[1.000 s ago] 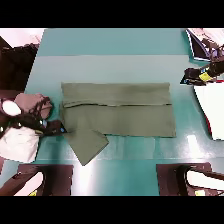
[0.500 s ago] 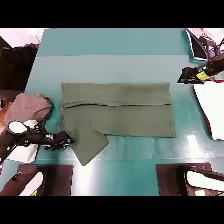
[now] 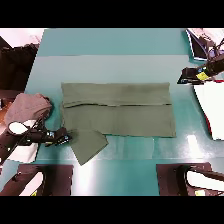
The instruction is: Fold the shirts.
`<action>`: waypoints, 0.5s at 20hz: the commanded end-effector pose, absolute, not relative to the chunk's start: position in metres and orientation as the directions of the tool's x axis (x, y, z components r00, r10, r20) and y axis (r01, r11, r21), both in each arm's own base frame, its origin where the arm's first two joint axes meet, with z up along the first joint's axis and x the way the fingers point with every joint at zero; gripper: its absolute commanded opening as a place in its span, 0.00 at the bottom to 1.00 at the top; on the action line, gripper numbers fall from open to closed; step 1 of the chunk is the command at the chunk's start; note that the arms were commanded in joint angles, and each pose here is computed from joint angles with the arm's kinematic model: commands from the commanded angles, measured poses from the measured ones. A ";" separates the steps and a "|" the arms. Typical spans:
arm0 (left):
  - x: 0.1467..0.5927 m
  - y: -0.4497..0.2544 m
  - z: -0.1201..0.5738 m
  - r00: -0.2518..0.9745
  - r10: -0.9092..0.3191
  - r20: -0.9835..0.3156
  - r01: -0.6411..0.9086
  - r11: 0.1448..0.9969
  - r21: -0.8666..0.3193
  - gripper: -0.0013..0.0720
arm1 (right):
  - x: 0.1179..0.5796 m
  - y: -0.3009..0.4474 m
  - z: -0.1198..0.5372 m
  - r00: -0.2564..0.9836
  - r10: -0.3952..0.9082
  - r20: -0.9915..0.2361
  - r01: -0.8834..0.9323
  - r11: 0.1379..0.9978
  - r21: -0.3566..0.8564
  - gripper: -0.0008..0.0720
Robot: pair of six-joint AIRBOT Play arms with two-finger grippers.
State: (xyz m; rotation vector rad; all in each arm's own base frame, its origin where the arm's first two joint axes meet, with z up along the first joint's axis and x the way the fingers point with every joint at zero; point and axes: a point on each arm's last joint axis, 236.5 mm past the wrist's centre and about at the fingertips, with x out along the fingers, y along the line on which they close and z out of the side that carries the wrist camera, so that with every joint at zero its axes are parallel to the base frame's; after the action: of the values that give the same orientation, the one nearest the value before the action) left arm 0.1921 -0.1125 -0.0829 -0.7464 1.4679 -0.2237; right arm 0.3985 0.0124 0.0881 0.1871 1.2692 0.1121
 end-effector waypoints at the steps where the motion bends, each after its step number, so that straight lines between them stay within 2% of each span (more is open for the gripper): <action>1: 0.190 -0.120 -0.077 0.121 -0.600 -0.791 -0.280 0.744 -0.607 0.05 | 0.383 0.013 0.084 0.232 0.193 -0.954 -0.010 0.981 0.196 0.54; 4: 0.181 -0.126 -0.068 0.069 -0.627 -0.776 -0.220 0.749 -0.625 0.05 | 0.347 0.005 0.062 0.122 0.202 -0.972 0.021 0.978 0.206 0.53; 10: 0.181 -0.129 -0.060 0.056 -0.638 -0.768 -0.167 0.752 -0.637 0.05 | 0.226 -0.027 -0.037 -0.109 0.270 -0.957 0.218 0.946 0.242 0.53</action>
State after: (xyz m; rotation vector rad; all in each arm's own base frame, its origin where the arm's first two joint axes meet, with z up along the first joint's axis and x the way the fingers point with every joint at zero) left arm 0.1828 -0.1268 -0.0632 -0.7014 1.4987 -0.3750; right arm 0.2795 -0.0203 0.0022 0.2993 1.5965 0.0601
